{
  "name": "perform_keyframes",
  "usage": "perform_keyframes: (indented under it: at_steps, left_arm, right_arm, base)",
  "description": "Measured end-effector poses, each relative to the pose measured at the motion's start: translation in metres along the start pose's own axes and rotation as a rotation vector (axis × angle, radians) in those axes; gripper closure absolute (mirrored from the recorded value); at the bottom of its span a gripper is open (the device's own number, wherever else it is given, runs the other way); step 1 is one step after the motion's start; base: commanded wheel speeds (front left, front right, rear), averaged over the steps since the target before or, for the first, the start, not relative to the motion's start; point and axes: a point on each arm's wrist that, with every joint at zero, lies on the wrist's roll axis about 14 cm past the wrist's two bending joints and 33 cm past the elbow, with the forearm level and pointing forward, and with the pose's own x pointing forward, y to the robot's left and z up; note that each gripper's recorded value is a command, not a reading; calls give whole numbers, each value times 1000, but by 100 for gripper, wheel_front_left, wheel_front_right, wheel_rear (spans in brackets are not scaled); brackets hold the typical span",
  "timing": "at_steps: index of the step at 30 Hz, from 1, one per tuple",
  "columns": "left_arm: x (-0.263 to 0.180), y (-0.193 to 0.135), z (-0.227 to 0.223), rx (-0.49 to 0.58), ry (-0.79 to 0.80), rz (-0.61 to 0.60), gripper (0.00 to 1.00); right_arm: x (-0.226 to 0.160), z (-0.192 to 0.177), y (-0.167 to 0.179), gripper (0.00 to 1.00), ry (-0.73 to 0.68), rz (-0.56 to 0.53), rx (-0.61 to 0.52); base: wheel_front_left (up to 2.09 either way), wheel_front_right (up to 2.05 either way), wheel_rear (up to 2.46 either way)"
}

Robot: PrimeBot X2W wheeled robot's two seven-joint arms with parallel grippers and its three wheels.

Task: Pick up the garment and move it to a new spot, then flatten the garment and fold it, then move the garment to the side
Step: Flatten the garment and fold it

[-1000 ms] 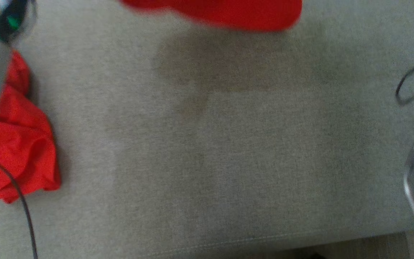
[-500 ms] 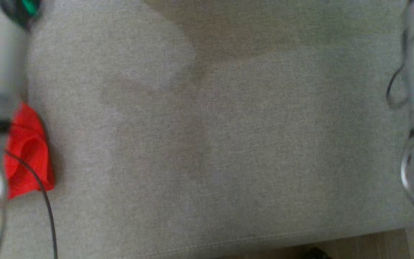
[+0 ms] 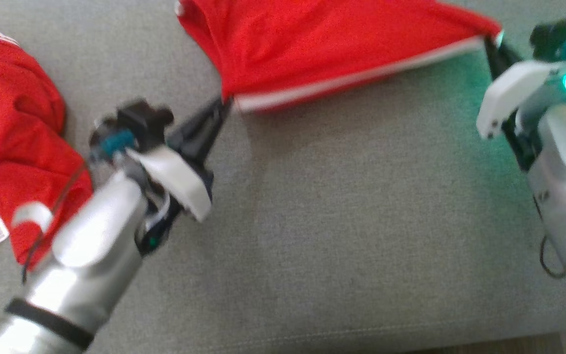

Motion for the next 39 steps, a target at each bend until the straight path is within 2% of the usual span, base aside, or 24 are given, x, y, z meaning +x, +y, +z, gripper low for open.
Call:
perform_keyframes:
  at_steps: [8, 17, 26, 31, 39]
  left_arm:
    - [-41, -34, -17, -1, 49, -31, 100]
    - [-67, -71, -22, 22, 55, -85, 100]
    - [-93, -106, -27, -22, 44, -132, 100]
    - [-91, -105, -18, -39, 12, -136, 100]
    - [-74, -85, 3, -12, -52, -100, 100]
  right_arm:
    - [-50, -55, 4, 100, 182, 79, -54]
    - [-100, -70, -7, 100, 254, 132, -57]
    - [-161, -109, -18, 100, 391, 169, -31]
    - [-161, -84, -27, 100, 321, 163, -9]
    - [-134, -35, -28, 100, 223, 155, -93]
  base:
    - [0, 0, 0]
    - [0, 0, 0]
    - [0, 0, 0]
    - [0, 0, 0]
    - [0, 0, 0]
